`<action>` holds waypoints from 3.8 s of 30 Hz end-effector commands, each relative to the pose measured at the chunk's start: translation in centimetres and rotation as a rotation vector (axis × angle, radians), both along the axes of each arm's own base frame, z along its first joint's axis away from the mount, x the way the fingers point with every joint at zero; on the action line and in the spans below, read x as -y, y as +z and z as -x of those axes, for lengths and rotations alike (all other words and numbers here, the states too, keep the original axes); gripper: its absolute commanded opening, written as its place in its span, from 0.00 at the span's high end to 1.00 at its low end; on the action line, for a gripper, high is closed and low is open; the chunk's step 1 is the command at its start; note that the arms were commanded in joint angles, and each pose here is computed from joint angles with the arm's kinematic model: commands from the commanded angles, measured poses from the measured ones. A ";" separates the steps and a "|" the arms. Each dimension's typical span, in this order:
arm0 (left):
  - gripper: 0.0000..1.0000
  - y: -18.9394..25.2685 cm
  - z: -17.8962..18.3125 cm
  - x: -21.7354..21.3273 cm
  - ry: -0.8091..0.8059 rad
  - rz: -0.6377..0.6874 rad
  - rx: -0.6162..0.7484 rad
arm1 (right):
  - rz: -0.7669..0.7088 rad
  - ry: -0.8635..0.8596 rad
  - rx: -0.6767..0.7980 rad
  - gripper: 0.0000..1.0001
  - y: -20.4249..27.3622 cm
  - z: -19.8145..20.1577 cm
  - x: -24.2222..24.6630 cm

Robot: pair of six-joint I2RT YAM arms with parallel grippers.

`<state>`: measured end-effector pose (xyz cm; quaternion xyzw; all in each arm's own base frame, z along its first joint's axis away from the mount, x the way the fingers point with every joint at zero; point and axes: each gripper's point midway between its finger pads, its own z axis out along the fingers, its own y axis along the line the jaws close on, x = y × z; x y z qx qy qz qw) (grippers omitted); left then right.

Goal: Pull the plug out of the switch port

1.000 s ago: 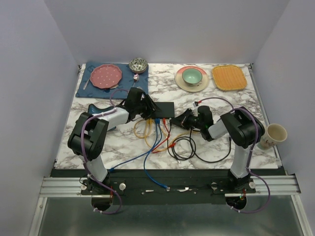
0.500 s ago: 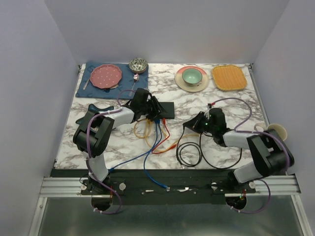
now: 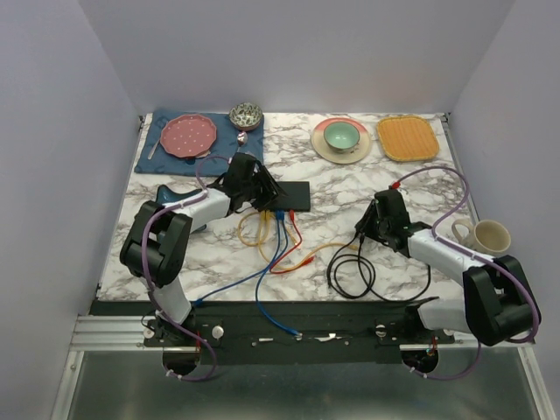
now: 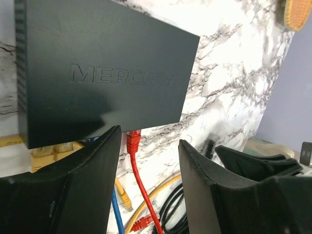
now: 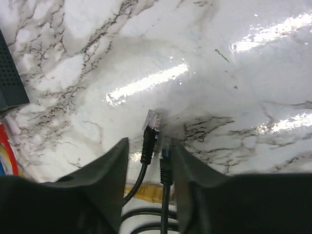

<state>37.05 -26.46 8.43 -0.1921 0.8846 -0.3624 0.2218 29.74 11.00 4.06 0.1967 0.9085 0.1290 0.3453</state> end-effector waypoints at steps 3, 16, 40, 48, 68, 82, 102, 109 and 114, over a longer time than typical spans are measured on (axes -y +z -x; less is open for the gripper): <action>0.40 1.3 0.1 -2.4 0.052 -0.048 0.042 | -0.022 0.045 0.135 0.41 4.9 -1.2 -0.6; 0.40 1.8 -1.9 -4.3 0.082 -0.085 0.037 | -0.663 0.516 0.159 0.39 8.0 -3.9 -15.6; 0.40 -3.1 -1.0 -6.7 0.105 -0.152 -0.113 | -0.601 0.472 -0.140 0.45 -1.2 -4.4 -19.6; 0.40 -4.1 -0.3 -6.1 0.093 -0.122 -0.141 | -0.626 0.409 -0.153 0.46 -2.6 -5.2 -20.0; 0.40 -4.5 0.5 -5.5 0.069 -0.126 -0.147 | -0.805 0.276 -0.076 0.73 -2.4 -6.8 -20.5; 0.40 -5.4 2.0 -5.4 0.054 -0.138 -0.169 | -0.931 0.209 -0.022 0.68 -1.3 -7.9 -20.9; 0.40 3.7 -3.3 -2.1 0.063 0.060 0.064 | -0.790 0.349 -0.055 0.99 -2.3 -4.6 -19.9; 0.40 1.6 -2.9 2.3 -0.028 0.143 0.009 | -0.779 0.385 -0.055 0.99 -2.0 -4.4 -20.1; 0.40 -0.2 -1.9 4.7 -0.087 0.157 -0.028 | -0.763 0.415 -0.059 0.99 -1.9 -4.1 -20.2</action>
